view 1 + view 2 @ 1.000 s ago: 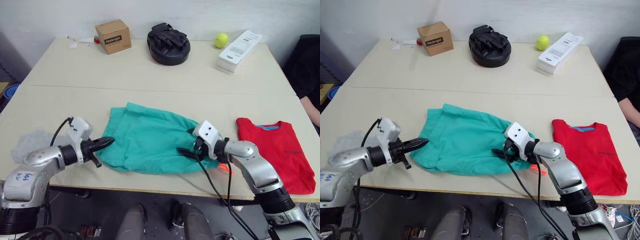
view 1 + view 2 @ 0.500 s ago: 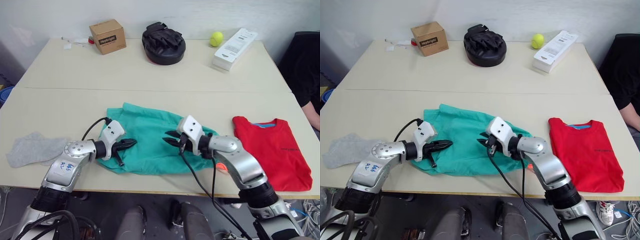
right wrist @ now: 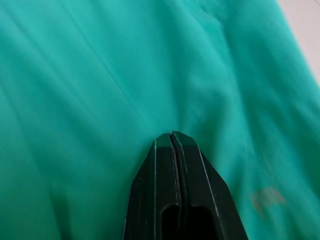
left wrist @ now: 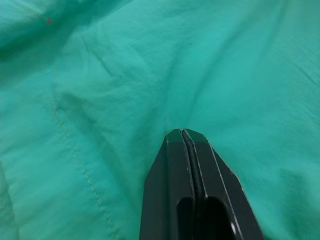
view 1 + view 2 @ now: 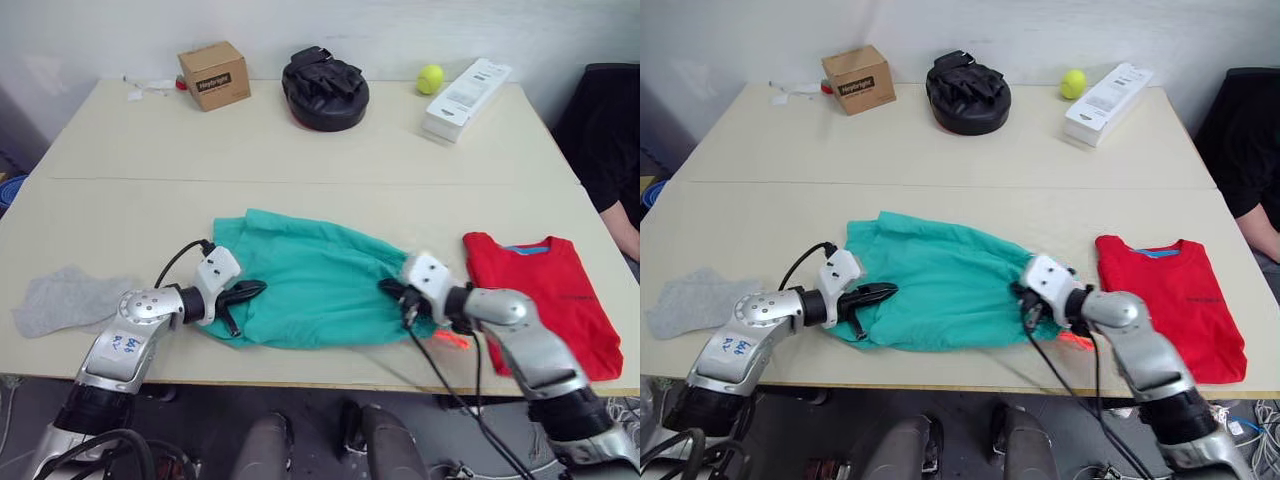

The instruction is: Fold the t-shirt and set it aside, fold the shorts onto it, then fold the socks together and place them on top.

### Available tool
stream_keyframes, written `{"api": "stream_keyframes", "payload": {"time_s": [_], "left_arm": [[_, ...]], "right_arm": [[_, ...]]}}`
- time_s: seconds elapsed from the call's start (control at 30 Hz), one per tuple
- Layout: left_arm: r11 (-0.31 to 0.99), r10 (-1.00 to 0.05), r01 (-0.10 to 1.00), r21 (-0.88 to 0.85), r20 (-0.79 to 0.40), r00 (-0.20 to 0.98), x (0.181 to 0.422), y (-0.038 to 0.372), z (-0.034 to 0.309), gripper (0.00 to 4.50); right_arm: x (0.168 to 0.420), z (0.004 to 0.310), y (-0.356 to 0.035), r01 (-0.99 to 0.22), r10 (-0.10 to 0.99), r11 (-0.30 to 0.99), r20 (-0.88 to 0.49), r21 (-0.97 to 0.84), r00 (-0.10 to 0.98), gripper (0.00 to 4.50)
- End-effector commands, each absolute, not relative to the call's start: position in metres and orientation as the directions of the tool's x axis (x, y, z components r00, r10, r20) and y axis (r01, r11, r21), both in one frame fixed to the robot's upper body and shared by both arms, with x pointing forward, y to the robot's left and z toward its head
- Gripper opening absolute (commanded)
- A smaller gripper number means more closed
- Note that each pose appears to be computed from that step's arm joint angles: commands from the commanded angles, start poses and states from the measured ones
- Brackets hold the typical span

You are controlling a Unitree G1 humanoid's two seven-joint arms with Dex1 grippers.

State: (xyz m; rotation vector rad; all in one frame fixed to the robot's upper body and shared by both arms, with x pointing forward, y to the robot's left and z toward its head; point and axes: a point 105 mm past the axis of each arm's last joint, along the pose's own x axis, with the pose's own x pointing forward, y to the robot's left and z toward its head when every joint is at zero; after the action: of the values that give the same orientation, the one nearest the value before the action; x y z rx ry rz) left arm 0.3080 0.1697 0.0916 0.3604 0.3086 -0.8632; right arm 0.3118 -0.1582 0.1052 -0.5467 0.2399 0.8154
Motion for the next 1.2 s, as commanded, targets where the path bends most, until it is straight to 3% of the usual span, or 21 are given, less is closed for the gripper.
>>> {"api": "stream_keyframes", "payload": {"time_s": [0.03,0.2,0.37,0.47,0.67,0.8,1.03,1.2], "left_arm": [[0.627,-0.626,0.765,0.148,-0.490,0.607,0.301,0.185,0.071,0.00],[0.630,-0.623,0.761,0.152,-0.486,0.613,0.301,0.185,0.074,0.00],[0.645,-0.616,0.750,0.146,-0.481,0.624,0.304,0.184,0.077,0.00],[0.659,-0.600,0.738,0.147,-0.489,0.633,0.308,0.184,0.076,0.00],[0.672,-0.592,0.726,0.145,-0.483,0.645,0.312,0.181,0.075,0.00],[0.676,-0.590,0.722,0.146,-0.479,0.650,0.311,0.182,0.077,0.00],[0.690,-0.574,0.710,0.145,-0.488,0.657,0.307,0.189,0.075,0.00],[0.693,-0.565,0.705,0.151,-0.494,0.661,0.306,0.192,0.072,0.00]], "right_arm": [[0.317,0.107,-0.201,-0.671,0.524,0.643,-0.427,-0.370,0.737,0.02],[0.324,0.138,-0.189,-0.676,0.601,0.656,-0.311,-0.335,0.737,0.02],[0.319,0.174,-0.121,-0.782,0.774,0.569,-0.156,-0.254,0.613,0.02],[0.313,0.163,-0.084,-0.836,0.827,0.476,-0.184,-0.272,0.531,0.02],[0.320,0.116,-0.042,-0.850,0.818,0.404,-0.283,-0.338,0.501,0.02],[0.320,0.104,-0.066,-0.838,0.778,0.420,-0.337,-0.350,0.530,0.02],[0.316,0.098,-0.160,-0.763,0.639,0.549,-0.417,-0.342,0.646,0.02],[0.317,0.112,-0.193,-0.720,0.604,0.583,-0.392,-0.377,0.694,0.02]]}}
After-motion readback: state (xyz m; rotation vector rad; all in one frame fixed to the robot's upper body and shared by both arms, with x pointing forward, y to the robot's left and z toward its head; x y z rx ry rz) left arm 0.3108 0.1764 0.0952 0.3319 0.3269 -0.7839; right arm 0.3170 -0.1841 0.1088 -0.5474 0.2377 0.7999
